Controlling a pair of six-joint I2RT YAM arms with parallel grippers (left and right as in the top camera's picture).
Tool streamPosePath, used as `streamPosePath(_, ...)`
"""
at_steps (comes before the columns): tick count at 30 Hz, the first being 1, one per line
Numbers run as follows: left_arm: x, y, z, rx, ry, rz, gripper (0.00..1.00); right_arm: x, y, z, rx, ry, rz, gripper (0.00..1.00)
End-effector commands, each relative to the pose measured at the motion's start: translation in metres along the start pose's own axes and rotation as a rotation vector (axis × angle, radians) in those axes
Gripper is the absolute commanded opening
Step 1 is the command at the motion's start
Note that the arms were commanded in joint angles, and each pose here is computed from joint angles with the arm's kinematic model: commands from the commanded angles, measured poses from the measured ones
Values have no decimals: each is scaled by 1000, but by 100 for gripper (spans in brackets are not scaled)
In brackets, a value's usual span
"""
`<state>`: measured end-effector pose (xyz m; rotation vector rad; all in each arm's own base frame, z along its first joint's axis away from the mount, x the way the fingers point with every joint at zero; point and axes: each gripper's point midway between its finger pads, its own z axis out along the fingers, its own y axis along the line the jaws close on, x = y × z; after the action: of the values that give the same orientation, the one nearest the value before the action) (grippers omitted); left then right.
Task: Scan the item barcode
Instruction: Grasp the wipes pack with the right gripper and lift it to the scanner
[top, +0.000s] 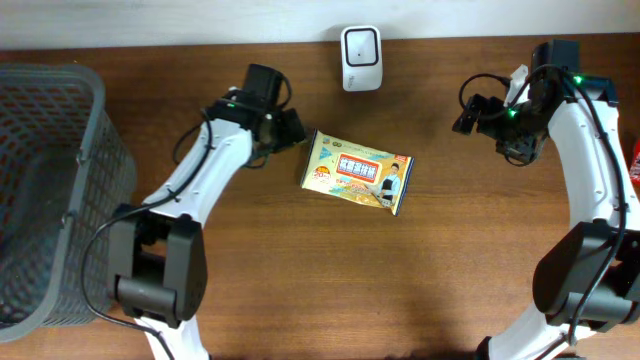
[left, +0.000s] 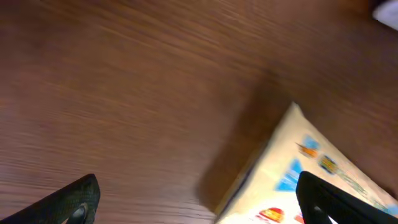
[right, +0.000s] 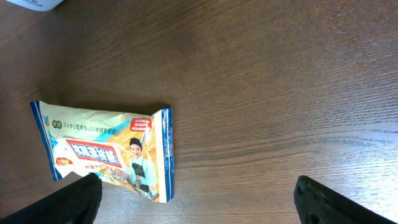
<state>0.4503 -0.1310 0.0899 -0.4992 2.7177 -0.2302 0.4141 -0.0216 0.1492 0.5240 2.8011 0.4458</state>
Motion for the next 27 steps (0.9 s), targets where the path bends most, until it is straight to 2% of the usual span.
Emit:
streamPosePath(1,-20,51,3,-89,-3,-70,99,-5,1,-6,2,-24,3,99)
streamPosePath(3,-20,76,1,-132,30,-114,99,-17,8,-7,-32,-70,102,99)
streamPosePath(5,-10,83,0,-159,71,-116,99,-29,25,-9,-124,-108,71,99)
streamPosePath(6,-7,85,-1,-166,82,-116,99,-31,50,-8,-231,-115,-52,99)
streamPosePath(7,-8,85,-1,-166,82,-118,99,-16,90,4,-310,-114,-440,98)
streamPosePath(9,-8,85,-1,-166,82,-118,99,23,120,37,-283,-23,-806,99)
streamPosePath(13,-8,85,-1,-166,82,-118,99,61,151,109,41,56,-1252,99)
streamPosePath(14,-8,85,-1,-166,82,-118,99,71,150,123,78,96,-1304,99)
streamPosePath(15,-8,85,-1,-166,82,-117,99,93,153,142,34,172,-1402,99)
streamPosePath(17,-8,85,-1,-166,82,-117,99,106,141,172,114,256,-1490,99)
streamPosePath(21,-8,85,-1,-166,82,-117,99,116,124,199,117,332,-1478,99)
streamPosePath(22,-8,85,-1,-166,82,-117,99,118,122,204,118,343,-1476,81)
streamPosePath(23,-8,85,-1,-166,82,-117,99,117,122,205,118,337,-1473,53)
streamPosePath(24,-7,84,-1,-165,82,-115,99,117,123,205,121,333,-1461,32)
streamPosePath(26,-7,84,-1,-165,82,-115,99,115,123,206,129,324,-1428,16)
streamPosePath(27,-8,86,-1,-166,82,-119,99,110,127,206,146,292,-1366,4)
